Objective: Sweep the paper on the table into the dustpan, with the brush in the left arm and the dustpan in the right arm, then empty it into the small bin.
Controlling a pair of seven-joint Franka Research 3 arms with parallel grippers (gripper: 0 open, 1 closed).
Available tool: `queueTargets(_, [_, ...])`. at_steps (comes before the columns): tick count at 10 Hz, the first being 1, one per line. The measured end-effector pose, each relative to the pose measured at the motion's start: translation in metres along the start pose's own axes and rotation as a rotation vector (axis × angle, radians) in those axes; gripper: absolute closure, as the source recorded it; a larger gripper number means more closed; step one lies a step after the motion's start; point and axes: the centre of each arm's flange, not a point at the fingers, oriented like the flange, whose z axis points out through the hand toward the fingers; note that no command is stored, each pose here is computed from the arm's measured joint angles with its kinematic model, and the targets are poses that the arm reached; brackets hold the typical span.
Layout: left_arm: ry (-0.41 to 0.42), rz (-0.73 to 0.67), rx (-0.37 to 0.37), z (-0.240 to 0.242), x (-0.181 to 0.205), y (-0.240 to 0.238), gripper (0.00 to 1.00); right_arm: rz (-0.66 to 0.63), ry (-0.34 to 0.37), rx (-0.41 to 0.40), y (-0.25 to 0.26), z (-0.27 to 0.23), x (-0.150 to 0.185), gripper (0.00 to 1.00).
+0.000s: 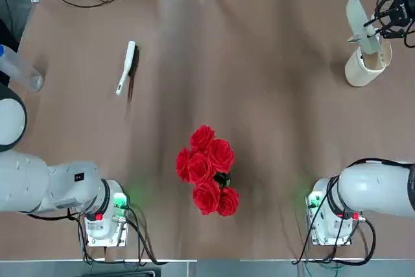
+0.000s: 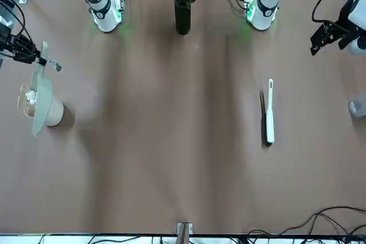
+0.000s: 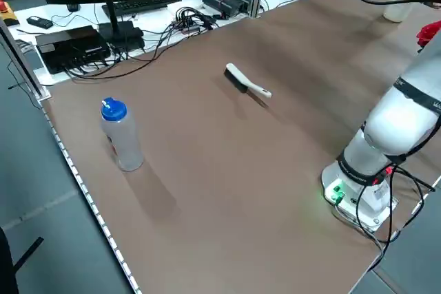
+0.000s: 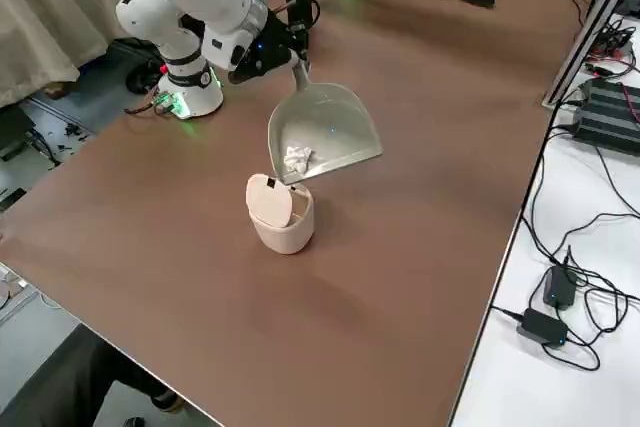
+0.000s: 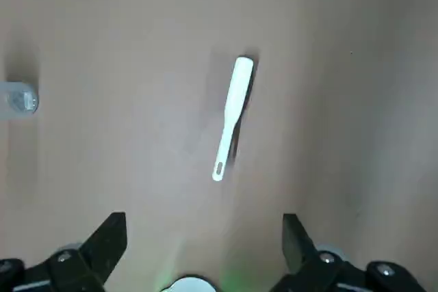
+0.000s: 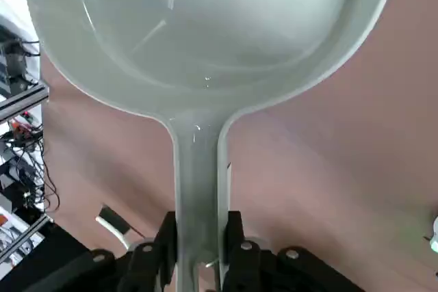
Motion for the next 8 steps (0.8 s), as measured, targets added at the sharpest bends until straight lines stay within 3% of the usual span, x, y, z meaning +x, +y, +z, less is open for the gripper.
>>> queueTargets(8, [-0.001,-0.001,0.002,0.000,-0.003,0.011,0.00,0.019,-0.017,0.066,0.027,-0.004,0.025,0.67])
